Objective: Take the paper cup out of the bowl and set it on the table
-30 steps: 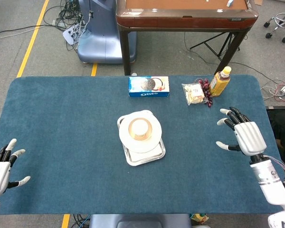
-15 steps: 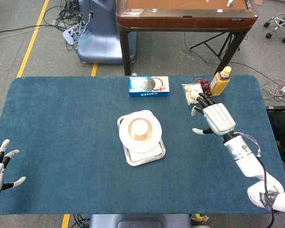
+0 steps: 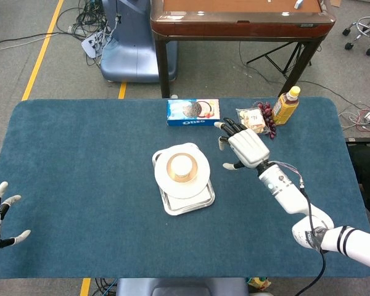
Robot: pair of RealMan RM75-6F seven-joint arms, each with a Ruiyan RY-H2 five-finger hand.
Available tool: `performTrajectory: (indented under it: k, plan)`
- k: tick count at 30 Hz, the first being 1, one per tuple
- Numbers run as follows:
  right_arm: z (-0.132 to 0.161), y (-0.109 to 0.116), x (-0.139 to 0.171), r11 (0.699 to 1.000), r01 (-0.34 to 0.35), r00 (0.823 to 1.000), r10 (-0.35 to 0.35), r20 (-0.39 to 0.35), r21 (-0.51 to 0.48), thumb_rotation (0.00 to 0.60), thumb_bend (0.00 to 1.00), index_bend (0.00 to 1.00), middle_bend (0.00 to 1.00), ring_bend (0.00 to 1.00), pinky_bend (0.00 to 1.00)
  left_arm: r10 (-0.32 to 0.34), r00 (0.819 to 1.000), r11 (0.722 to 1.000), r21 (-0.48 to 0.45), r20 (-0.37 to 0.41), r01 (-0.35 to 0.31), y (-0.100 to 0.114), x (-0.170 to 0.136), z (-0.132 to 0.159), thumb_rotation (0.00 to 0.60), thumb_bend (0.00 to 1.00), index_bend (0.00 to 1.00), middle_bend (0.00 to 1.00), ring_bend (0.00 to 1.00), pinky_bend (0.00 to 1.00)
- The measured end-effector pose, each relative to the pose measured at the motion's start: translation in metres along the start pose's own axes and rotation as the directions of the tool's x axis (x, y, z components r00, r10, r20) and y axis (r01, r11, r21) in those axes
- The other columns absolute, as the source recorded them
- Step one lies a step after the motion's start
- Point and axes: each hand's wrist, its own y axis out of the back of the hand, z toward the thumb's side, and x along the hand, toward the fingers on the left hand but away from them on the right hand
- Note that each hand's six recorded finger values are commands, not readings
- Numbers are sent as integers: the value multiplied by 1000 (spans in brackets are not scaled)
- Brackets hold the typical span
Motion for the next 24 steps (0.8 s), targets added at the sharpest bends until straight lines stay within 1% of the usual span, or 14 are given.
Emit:
performTrajectory:
  k: [8, 12, 18, 24]
  plan:
    - [22, -10, -9, 999, -28, 997, 31, -68, 42, 600, 173, 521, 141, 59, 233, -3, 1000, 1000, -4, -8, 2, 1, 0, -2, 600, 74, 236, 2, 0, 290]
    - [29, -16, -15, 998, -44, 995, 48, -87, 53, 600, 200, 522, 141, 57, 233, -4, 1000, 1000, -2, -11, 4, 1, -1, -3, 600, 74, 237, 12, 0, 290]
    - [40, -26, -26, 994, -76, 990, 84, -110, 77, 600, 278, 522, 138, 53, 232, -5, 1000, 1000, -4, -20, 5, 2, -2, -5, 600, 74, 237, 28, 0, 290]
    - [52, -35, -39, 990, -99, 986, 111, -127, 97, 600, 294, 521, 134, 49, 232, 0, 1000, 1000, -7, -29, 0, 5, -4, -7, 600, 74, 237, 37, 0, 290]
